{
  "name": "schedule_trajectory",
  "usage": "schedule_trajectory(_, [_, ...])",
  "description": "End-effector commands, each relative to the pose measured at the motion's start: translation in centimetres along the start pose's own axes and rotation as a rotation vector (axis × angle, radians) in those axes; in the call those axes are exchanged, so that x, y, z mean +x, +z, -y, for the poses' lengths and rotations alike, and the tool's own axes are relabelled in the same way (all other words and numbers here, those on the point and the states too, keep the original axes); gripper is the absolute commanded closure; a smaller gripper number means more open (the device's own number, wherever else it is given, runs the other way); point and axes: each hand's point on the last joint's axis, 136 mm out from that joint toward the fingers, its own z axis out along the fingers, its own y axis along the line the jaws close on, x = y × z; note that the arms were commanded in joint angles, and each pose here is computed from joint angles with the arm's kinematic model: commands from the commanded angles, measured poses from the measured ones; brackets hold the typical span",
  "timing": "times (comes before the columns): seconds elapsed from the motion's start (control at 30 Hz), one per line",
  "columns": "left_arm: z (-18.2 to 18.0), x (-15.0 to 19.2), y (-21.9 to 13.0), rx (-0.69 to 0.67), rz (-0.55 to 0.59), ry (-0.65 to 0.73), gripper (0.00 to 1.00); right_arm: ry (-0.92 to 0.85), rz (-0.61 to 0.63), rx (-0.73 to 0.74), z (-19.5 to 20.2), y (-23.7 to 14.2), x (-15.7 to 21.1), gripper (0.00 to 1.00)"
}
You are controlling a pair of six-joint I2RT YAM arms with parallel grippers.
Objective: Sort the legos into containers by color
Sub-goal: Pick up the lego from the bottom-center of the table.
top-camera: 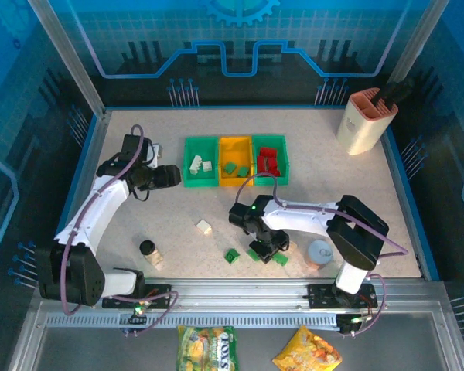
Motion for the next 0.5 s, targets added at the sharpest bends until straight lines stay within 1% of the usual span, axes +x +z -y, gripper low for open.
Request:
schedule_trajectory(0.0, [-0.1, -0.4, 0.0, 0.02, 0.021, 0.018, 0.27, 0.013, -0.021, 0.001, -0.3, 0.4, 0.4, 0.62])
schedule_trajectory(0.07, [-0.1, -0.4, 0.1, 0.021, 0.02, 0.015, 0.27, 0.019, -0.013, 0.011, -0.1, 0.3, 0.3, 0.66])
schedule_trajectory(0.23, [-0.2, -0.3, 0.5, 0.024, 0.003, 0.007, 0.27, 0.023, 0.004, 0.005, -0.2, -0.2, 0.1, 0.71])
schedule_trajectory(0.47, [-0.4, -0.4, 0.7, 0.024, 0.0, 0.001, 0.28, 0.03, 0.023, -0.004, -0.3, -1.0, -0.4, 0.73])
